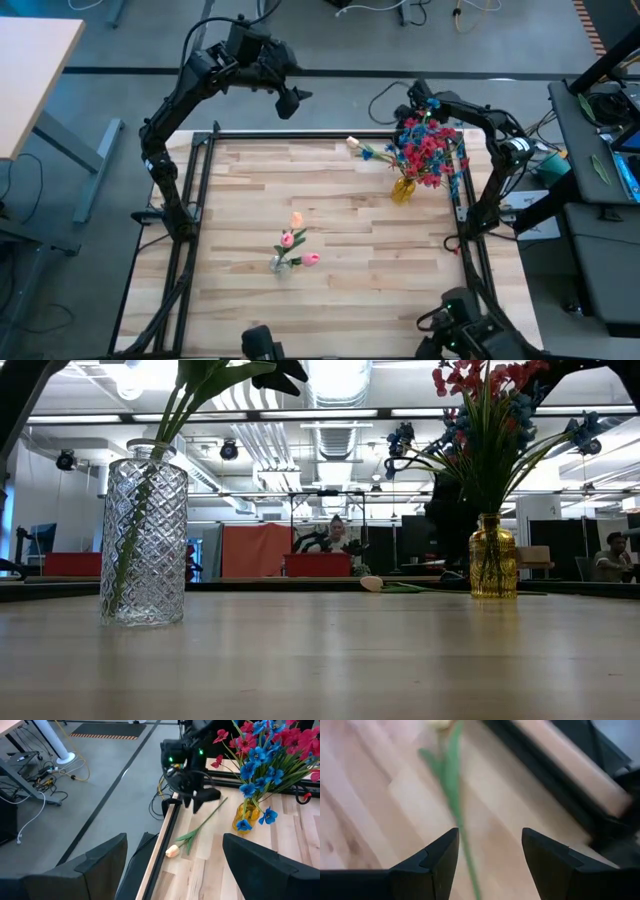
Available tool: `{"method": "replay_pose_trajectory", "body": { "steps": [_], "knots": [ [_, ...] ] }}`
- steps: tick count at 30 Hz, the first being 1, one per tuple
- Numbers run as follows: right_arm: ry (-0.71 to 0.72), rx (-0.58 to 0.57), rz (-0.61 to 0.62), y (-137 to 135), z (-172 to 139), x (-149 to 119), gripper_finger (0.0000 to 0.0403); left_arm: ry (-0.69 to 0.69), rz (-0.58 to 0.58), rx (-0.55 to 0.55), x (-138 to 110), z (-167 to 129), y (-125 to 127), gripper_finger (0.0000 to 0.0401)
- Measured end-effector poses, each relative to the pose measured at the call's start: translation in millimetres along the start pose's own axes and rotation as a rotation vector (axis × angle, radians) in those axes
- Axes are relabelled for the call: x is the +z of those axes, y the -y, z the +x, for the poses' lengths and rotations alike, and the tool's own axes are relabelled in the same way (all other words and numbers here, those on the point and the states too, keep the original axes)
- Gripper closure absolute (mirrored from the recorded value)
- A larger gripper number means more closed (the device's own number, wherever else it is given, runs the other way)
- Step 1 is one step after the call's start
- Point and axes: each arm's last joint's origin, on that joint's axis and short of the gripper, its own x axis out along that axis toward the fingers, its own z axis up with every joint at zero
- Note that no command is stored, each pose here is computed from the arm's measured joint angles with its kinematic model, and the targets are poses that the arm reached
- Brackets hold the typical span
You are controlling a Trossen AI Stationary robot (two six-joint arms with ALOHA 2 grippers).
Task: Sort flowers into vase by color
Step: Put the yellow tulip into the transparent vase
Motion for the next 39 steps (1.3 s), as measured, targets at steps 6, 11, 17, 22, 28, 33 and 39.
{"method": "replay_pose_trajectory", "body": {
  "steps": [6, 11, 17, 22, 28, 33, 39],
  "knots": [
    [-0.005, 0.02, -0.133, -16, 15, -1, 0.019, 0.0, 0.0, 0.0, 0, 0, 0, 0.0091],
    [0.027, 0.02, -0.193, -25, 24, 2, 0.0191, -0.001, 0.0, 0.0, 0, 0, 0, 0.0091],
    [0.071, 0.015, -0.264, -31, 34, 1, 0.0191, 0.0, 0.001, 0.0, 0, 0, 0, 0.0091],
    [0.08, 0.015, -0.313, -34, 44, -5, 0.019, 0.0, 0.001, 0.0, 0, 0, 0, 0.0091],
    [0.082, -0.005, -0.365, -39, 57, -16, 0.019, -0.001, 0.008, 0.0, 0, 0, 0, 0.0091],
    [0.111, -0.028, -0.418, -45, 67, -21, 0.019, -0.001, 0.009, 0.0, 0, 0, 0, 0.0091],
    [0.081, -0.135, -0.498, -56, 78, -27, 0.0203, -0.001, 0.009, 0.0, 0, 0, 0, 0.0091]
  ]
}}
